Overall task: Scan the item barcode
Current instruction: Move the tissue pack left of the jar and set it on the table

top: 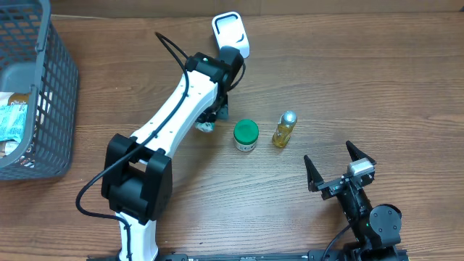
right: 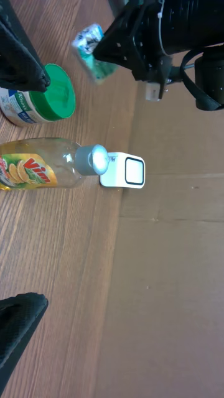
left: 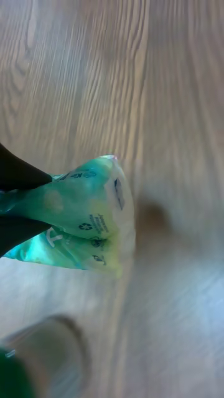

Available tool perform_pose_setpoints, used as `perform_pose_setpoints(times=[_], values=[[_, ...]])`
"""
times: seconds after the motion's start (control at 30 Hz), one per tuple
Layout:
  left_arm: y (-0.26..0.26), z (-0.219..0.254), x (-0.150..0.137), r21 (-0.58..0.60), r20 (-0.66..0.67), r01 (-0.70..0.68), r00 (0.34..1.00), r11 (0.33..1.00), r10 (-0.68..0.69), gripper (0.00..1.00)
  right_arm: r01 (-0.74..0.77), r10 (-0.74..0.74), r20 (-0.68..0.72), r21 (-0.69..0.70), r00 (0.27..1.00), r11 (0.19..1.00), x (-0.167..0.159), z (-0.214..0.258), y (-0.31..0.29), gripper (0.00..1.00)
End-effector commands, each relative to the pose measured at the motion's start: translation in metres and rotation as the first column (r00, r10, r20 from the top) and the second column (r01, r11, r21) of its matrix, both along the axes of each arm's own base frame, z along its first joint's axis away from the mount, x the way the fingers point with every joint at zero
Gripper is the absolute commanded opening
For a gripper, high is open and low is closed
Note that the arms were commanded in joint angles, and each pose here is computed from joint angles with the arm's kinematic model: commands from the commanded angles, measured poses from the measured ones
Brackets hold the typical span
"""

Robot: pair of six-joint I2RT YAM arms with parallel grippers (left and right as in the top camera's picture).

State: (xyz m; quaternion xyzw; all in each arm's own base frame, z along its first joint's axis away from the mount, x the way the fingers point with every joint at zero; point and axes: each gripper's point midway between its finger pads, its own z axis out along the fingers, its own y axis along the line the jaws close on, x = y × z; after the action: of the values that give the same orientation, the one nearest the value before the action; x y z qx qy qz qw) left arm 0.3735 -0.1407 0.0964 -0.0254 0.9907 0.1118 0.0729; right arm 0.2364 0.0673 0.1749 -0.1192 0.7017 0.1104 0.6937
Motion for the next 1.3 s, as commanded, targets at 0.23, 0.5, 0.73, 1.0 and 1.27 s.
perform_pose_setpoints(times=[0.23, 0.5, 0.73, 1.0, 1.27], values=[[0.008, -0.028, -0.009, 0.032, -0.003, -0.053, 0.999, 0.998, 0.054, 0.05, 0.013, -0.013, 0.001, -0.003, 1.000, 1.000, 0.001, -0.002, -0.002, 1.00], [0.003, -0.061, -0.024, -0.021, -0.058, -0.050, 0.997, 0.999, 0.048, 0.14, 0.013, -0.013, 0.001, -0.003, 1.000, 1.000, 0.001, -0.003, -0.002, 1.00], [0.006, -0.065, -0.023, -0.075, -0.095, -0.012, 0.995, 0.997, 0.005, 0.31, 0.013, -0.013, 0.001, -0.003, 1.000, 1.000, 0.001, -0.002, -0.002, 1.00], [0.019, -0.052, -0.005, -0.310, -0.144, 0.023, 0.987, 0.950, -0.071, 0.57, 0.013, -0.013, 0.001, -0.003, 1.000, 1.000, 0.001, -0.002, -0.002, 1.00], [0.031, -0.052, -0.011, -0.550, -0.179, 0.015, 0.974, 0.835, -0.136, 0.59, 0.013, -0.013, 0.001, -0.003, 1.000, 1.000, 0.001, -0.002, -0.002, 1.00]])
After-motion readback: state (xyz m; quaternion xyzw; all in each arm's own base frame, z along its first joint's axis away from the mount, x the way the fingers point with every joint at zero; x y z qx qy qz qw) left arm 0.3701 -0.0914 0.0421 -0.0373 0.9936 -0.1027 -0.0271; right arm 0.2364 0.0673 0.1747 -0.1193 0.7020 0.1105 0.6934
